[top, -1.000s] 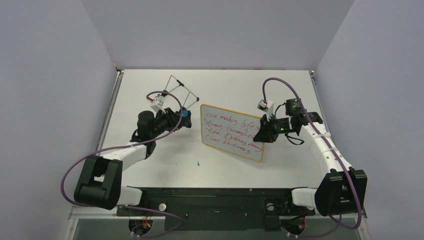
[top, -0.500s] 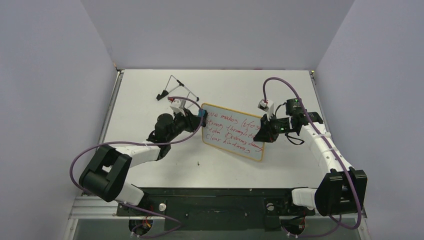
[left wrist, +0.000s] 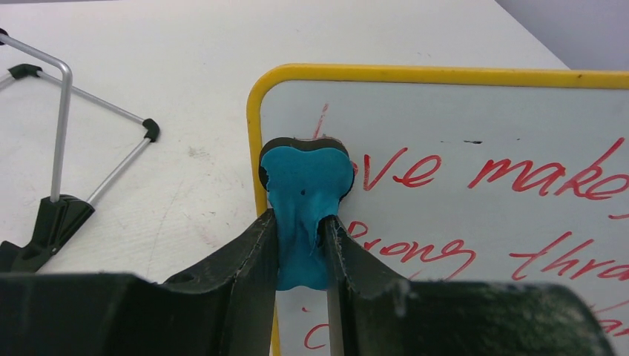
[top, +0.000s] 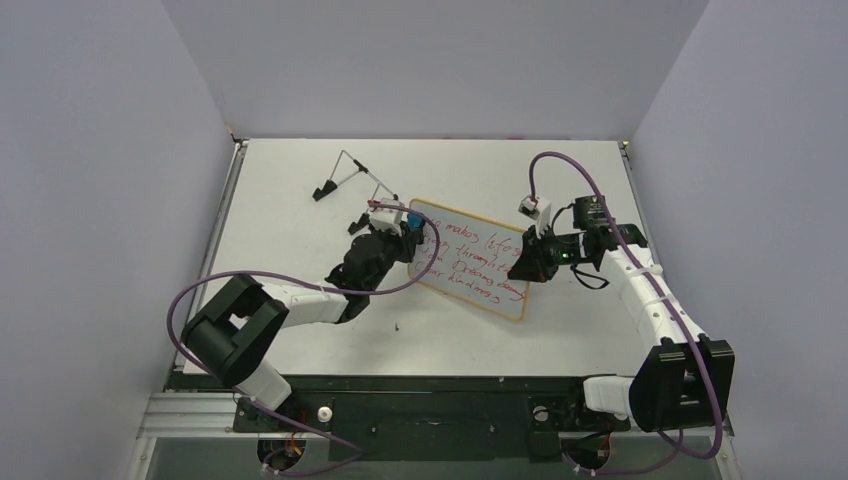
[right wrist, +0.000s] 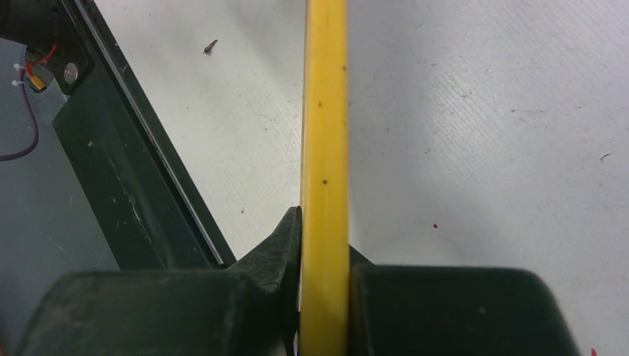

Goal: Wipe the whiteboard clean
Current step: Erase the center of the board with the whiteboard.

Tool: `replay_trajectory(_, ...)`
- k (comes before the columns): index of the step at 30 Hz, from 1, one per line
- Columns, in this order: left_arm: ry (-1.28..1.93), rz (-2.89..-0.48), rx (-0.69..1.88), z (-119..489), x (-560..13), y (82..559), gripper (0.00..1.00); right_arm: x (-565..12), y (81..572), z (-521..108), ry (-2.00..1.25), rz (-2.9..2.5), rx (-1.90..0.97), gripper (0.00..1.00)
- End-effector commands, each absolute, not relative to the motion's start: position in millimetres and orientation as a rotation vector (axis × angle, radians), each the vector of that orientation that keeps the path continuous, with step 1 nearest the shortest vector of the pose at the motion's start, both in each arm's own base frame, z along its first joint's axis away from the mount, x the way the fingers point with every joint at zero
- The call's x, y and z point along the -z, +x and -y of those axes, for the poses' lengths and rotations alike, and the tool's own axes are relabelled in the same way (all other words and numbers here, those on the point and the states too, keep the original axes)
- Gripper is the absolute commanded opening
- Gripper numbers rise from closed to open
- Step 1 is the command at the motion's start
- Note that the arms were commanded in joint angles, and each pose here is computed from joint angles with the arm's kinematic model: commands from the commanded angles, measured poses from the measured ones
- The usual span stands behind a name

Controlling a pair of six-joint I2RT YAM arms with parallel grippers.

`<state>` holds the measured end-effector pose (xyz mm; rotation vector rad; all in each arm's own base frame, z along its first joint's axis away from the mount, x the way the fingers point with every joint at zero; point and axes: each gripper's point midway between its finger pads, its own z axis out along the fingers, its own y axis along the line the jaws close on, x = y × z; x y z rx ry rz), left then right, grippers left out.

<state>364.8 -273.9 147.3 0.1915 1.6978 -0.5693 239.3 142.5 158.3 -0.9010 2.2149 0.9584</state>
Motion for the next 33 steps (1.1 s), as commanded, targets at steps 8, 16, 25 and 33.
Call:
replay_trajectory(8, 0.224, -1.718, 0.426, 270.0, -126.3, 358.7, 0.00, -159.6, 238.1, -144.3, -1.008, -2.161, -0.900, 0.00)
replay_trajectory(16, 0.218, -1.686, 0.401, 259.8, -153.6, 370.8, 0.00, -159.6, 237.6, -145.5, -1.016, -2.160, -0.901, 0.00)
replay_trajectory(25, 0.249, -1.616, 0.467, 273.5, -196.4, 373.7, 0.00, -160.0, 237.5, -145.1, -1.016, -2.160, -0.896, 0.00)
replay_trajectory(33, 0.242, -1.595, 0.483, 268.6, -209.3, 373.6, 0.00, -159.1, 237.0, -146.6, -1.024, -2.161, -0.900, 0.00)
